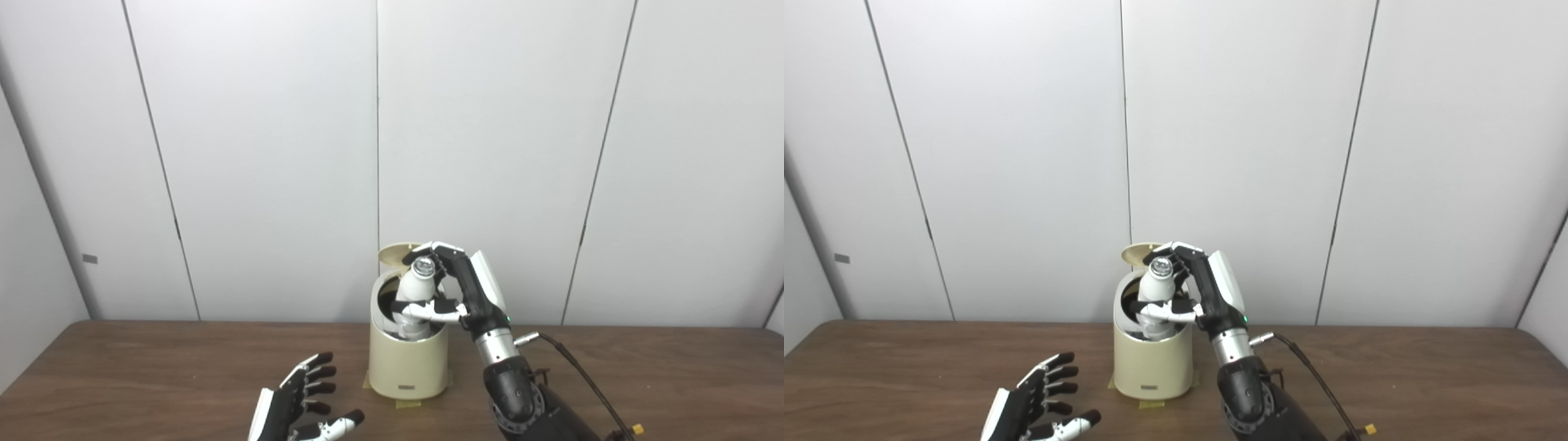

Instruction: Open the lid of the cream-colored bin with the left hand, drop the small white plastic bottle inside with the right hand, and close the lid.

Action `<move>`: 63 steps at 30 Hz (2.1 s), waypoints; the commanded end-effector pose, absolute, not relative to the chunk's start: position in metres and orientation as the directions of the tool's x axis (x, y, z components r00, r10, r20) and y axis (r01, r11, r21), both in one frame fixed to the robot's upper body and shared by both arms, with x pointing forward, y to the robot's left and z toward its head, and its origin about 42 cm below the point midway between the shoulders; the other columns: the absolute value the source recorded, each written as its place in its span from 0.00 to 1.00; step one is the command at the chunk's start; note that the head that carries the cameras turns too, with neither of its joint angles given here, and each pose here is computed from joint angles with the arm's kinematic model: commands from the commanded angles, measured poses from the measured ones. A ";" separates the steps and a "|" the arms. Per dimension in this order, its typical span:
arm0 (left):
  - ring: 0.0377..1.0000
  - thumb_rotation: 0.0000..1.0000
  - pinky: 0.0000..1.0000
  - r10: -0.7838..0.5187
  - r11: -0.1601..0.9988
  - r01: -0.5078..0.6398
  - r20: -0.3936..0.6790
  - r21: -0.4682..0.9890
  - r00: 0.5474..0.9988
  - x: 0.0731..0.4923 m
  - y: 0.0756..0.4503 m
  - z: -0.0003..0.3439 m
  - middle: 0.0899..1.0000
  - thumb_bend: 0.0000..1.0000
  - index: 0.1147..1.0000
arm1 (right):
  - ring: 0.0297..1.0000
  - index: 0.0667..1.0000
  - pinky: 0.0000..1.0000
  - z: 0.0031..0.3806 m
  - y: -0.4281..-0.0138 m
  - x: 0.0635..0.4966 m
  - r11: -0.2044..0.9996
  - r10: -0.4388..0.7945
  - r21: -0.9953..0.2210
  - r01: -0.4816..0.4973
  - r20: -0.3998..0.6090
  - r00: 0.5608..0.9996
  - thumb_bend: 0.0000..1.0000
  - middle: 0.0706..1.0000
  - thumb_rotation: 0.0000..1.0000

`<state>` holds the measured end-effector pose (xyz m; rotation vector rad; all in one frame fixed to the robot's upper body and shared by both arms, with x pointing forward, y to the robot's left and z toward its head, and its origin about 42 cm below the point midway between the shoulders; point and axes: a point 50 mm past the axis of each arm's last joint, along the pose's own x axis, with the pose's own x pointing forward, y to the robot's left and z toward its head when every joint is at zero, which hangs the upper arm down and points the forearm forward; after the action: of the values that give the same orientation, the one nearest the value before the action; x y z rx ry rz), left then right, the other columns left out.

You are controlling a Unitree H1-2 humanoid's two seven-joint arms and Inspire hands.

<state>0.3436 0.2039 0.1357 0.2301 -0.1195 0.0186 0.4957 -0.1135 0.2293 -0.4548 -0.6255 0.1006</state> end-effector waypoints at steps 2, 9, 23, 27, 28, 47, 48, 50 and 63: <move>0.72 0.02 0.59 0.003 0.974 -0.047 0.196 0.221 0.981 0.350 0.199 0.156 0.76 0.73 0.83 | 0.40 0.48 0.35 0.259 -0.107 0.507 0.873 0.313 -0.487 -0.008 0.549 0.774 0.50 0.45 0.00; 0.71 0.02 0.59 -0.004 0.974 -0.040 0.196 0.221 0.981 0.351 0.199 0.156 0.77 0.73 0.83 | 0.52 0.62 0.44 0.261 -0.110 0.509 0.800 0.397 -0.595 -0.077 0.429 0.811 0.83 0.59 0.02; 0.72 0.02 0.60 -0.012 0.973 -0.032 0.191 0.227 0.982 0.351 0.198 0.156 0.77 0.72 0.83 | 0.57 0.70 0.44 0.263 -0.114 0.508 0.777 0.411 -0.624 -0.086 0.400 0.819 0.92 0.67 0.05; 0.72 0.02 0.60 -0.011 0.974 -0.033 0.193 0.226 0.981 0.351 0.198 0.156 0.78 0.72 0.83 | 0.58 0.70 0.45 0.263 -0.114 0.508 0.765 0.414 -0.639 -0.081 0.391 0.822 0.92 0.68 0.07; 0.72 0.02 0.59 -0.011 0.974 -0.033 0.192 0.225 0.981 0.351 0.198 0.156 0.78 0.73 0.83 | 0.58 0.70 0.45 0.263 -0.114 0.508 0.765 0.415 -0.639 -0.081 0.392 0.821 0.93 0.68 0.08; 0.71 0.03 0.59 -0.012 0.971 -0.034 0.192 0.235 0.981 0.354 0.202 0.154 0.77 0.73 0.82 | 0.61 0.72 0.46 0.290 -0.140 0.483 0.823 0.335 -0.568 0.022 0.515 0.789 0.92 0.69 0.11; 0.71 0.03 0.59 -0.013 0.971 -0.034 0.191 0.237 0.981 0.354 0.202 0.154 0.77 0.73 0.82 | 0.62 0.72 0.46 0.293 -0.142 0.482 0.825 0.329 -0.564 0.031 0.525 0.785 0.92 0.69 0.11; 0.71 0.03 0.60 -0.015 0.971 -0.032 0.191 0.237 0.981 0.354 0.203 0.154 0.77 0.73 0.82 | 0.62 0.72 0.47 0.298 -0.145 0.479 0.828 0.323 -0.560 0.044 0.539 0.778 0.92 0.69 0.11; 0.73 0.01 0.61 -0.017 0.972 -0.029 0.190 0.232 0.982 0.355 0.203 0.153 0.78 0.72 0.82 | 0.65 0.71 0.51 0.302 -0.156 0.464 0.825 0.339 -0.563 0.045 0.558 0.757 0.92 0.70 0.11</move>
<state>0.3440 0.2066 0.1341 0.2382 -0.1120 0.0106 0.4624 -0.1551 0.2680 -0.6037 -0.5952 0.1938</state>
